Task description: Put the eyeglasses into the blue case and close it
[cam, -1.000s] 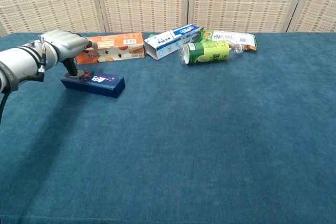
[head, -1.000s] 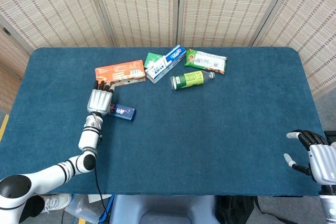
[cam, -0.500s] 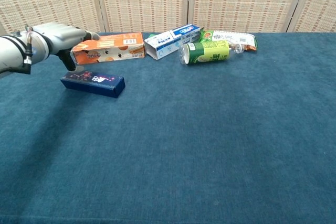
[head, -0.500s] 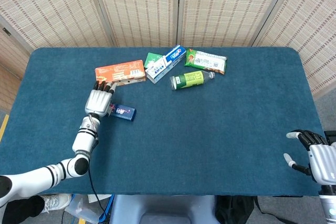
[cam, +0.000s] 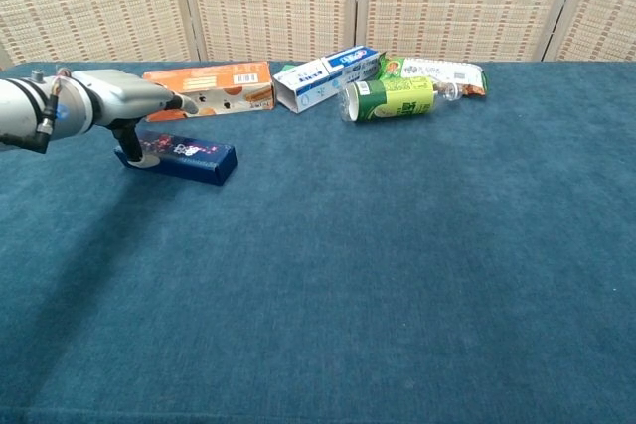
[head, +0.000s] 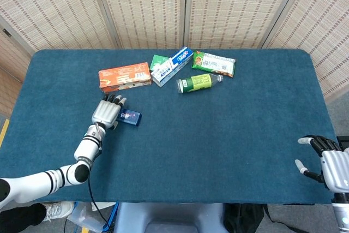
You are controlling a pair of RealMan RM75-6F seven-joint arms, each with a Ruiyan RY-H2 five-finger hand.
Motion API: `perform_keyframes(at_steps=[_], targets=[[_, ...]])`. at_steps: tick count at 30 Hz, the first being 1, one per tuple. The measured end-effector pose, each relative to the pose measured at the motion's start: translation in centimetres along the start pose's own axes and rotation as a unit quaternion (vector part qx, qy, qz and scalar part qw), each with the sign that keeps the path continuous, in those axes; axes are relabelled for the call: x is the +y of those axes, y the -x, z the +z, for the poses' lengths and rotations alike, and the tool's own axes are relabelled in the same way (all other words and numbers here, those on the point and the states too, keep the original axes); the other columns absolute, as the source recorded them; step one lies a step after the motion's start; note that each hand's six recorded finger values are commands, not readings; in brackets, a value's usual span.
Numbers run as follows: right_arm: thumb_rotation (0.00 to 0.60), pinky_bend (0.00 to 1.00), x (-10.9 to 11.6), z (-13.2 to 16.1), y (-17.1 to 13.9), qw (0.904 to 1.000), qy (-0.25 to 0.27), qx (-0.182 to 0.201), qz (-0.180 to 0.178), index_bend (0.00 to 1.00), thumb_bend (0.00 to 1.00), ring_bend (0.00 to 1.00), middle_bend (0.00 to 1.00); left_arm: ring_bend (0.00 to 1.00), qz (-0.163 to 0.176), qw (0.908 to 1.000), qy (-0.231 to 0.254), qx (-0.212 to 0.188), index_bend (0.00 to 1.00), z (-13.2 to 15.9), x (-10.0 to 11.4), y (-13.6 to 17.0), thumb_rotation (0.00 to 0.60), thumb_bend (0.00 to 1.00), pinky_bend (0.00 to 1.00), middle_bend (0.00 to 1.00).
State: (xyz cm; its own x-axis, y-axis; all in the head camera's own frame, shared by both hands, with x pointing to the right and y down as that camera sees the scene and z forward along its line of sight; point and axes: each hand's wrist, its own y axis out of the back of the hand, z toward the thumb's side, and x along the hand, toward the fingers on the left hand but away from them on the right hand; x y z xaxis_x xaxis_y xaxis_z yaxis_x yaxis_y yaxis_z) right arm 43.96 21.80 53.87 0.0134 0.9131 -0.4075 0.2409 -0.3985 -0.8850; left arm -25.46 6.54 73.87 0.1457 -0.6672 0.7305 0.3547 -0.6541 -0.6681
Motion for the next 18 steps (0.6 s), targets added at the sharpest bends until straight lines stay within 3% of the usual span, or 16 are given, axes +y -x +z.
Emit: perform_keyframes(at_steps=[9, 16, 18], targets=[[0.6, 0.23, 0.0, -0.1, 0.0, 1.0, 0.0, -0.002, 0.0, 0.33, 0.25, 0.23, 0.3, 0.0, -0.022, 0.9997, -0.013, 0.008, 0.22, 0.4, -1.0, -1.2, 0.6, 0.34, 0.0, 0.0], [0.6, 0.23, 0.0, -0.1, 0.0, 1.0, 0.001, -0.002, 0.0, 0.33, 0.25, 0.23, 0.3, 0.0, -0.016, 0.9998, 0.002, 0.012, 0.48, 0.6, -1.1, -1.5, 0.6, 0.34, 0.0, 0.0], [0.6, 0.23, 0.0, -0.1, 0.0, 1.0, 0.0, -0.002, 0.0, 0.33, 0.25, 0.23, 0.3, 0.0, -0.01, 0.9998, 0.005, 0.013, 0.5, 0.6, -1.1, -1.5, 0.6, 0.34, 0.0, 0.0]])
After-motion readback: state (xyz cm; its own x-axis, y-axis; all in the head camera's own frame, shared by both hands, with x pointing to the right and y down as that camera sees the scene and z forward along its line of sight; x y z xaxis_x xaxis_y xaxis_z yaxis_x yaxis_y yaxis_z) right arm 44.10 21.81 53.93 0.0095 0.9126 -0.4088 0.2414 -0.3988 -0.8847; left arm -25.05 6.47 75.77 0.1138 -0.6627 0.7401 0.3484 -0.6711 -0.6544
